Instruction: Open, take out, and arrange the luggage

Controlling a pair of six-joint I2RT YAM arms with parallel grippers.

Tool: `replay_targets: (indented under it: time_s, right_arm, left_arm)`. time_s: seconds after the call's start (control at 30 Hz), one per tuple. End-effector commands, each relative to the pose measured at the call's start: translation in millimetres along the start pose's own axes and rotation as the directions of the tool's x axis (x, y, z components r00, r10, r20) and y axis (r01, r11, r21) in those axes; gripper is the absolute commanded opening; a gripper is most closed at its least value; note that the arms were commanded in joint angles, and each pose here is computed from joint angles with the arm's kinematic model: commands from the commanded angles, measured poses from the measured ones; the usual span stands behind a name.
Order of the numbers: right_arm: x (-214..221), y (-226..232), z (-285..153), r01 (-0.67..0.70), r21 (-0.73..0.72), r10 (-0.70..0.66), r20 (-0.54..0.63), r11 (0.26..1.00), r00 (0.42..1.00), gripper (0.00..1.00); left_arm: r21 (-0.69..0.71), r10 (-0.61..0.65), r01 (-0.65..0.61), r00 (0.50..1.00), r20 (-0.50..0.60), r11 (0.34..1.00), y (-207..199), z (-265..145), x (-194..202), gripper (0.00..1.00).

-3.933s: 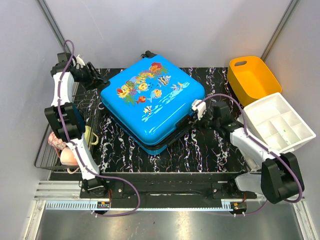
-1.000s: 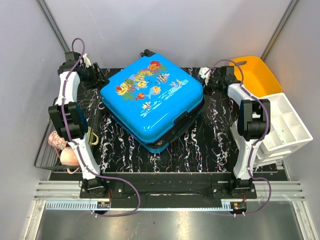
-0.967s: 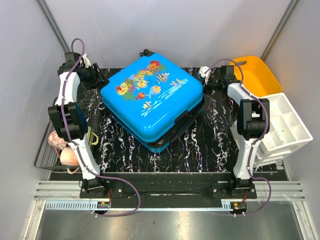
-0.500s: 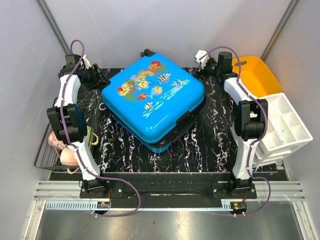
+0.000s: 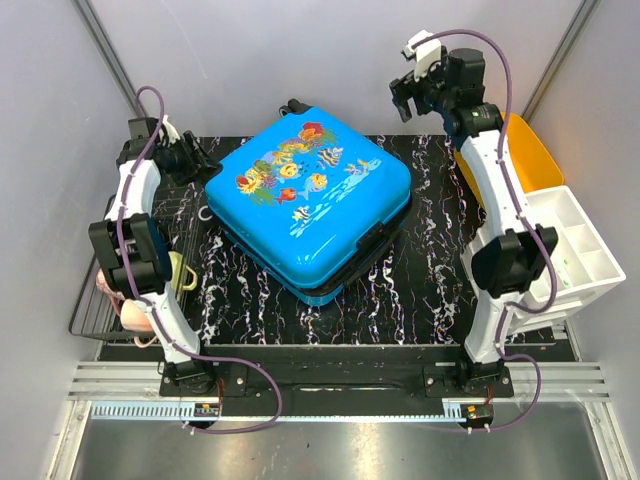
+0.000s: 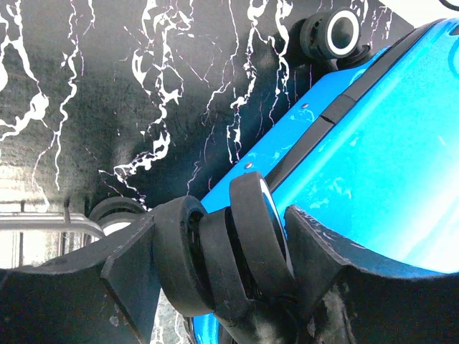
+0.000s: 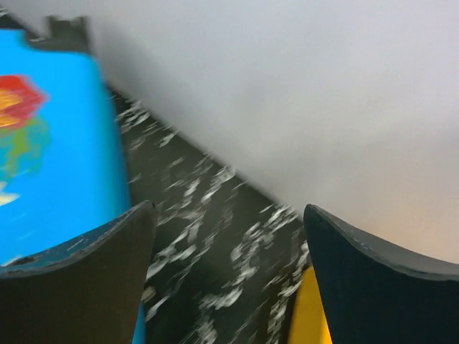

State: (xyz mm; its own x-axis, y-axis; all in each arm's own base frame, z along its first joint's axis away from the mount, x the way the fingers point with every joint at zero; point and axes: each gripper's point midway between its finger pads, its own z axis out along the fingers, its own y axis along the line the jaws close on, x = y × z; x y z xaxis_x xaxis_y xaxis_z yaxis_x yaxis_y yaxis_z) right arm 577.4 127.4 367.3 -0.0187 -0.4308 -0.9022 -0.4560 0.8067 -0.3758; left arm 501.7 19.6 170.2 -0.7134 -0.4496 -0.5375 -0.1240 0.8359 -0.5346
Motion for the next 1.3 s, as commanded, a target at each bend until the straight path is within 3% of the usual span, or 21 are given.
replay_targets:
  time_s: [0.0,0.03,0.1,0.13,0.2,0.23,0.37,0.5,0.6,0.83,1.13,1.27]
  right_arm:
    - [-5,63,-93,-0.360,-0.106,0.332,-0.217,0.927,0.918,0.90]
    - [33,88,-101,-0.433,-0.115,0.377,-0.328,0.894,0.866,0.88]
    - [29,116,-142,-0.547,-0.157,0.473,-0.346,0.822,0.810,0.86]
    - [64,143,-151,-0.612,-0.152,0.505,-0.431,0.776,0.747,0.86]
    - [60,166,-183,-0.709,-0.153,0.598,-0.433,0.689,0.674,0.86]
    - [86,190,-189,-0.738,-0.140,0.606,-0.481,0.660,0.634,0.87]
    - [108,216,-210,-0.775,-0.025,0.682,-0.459,0.631,0.570,0.84]
    - [143,227,-217,-0.826,0.164,0.775,-0.481,0.539,0.410,0.78]
    - [174,239,-215,-0.824,0.253,0.793,-0.512,0.507,0.331,0.72]
    - [199,255,-202,-0.829,0.307,0.805,-0.535,0.468,0.256,0.63]
    - [223,261,-169,-0.824,0.342,0.830,-0.499,0.452,0.248,0.52]
    - [227,256,-153,-0.805,0.360,0.829,-0.493,0.472,0.265,0.38]
  left_arm:
    - [0.091,0.123,-0.112,0.984,-0.126,0.990,-16,-12,51,0.00]
    - [0.085,0.115,-0.104,0.986,-0.125,0.991,-16,-13,53,0.00]
    - [0.091,0.105,-0.094,0.986,-0.130,0.991,-19,-20,60,0.00]
    - [0.089,0.090,-0.078,0.987,-0.135,0.993,-19,-22,64,0.00]
    - [0.097,0.081,-0.067,0.986,-0.143,0.993,-20,-29,74,0.00]
    - [0.097,0.080,-0.066,0.986,-0.144,0.993,-20,-31,78,0.00]
    - [0.097,0.074,-0.059,0.983,-0.166,0.994,-17,-37,97,0.00]
    - [0.112,0.063,-0.043,0.982,-0.175,0.993,-18,-40,104,0.00]
    - [0.125,0.062,-0.041,0.984,-0.170,0.991,-21,-43,105,0.00]
    - [0.149,0.046,-0.023,0.987,-0.154,0.989,-25,-45,109,0.00]
    - [0.158,0.031,-0.006,0.988,-0.153,0.987,-26,-47,119,0.00]
    - [0.170,0.033,-0.008,0.989,-0.145,0.985,-30,-53,119,0.00]
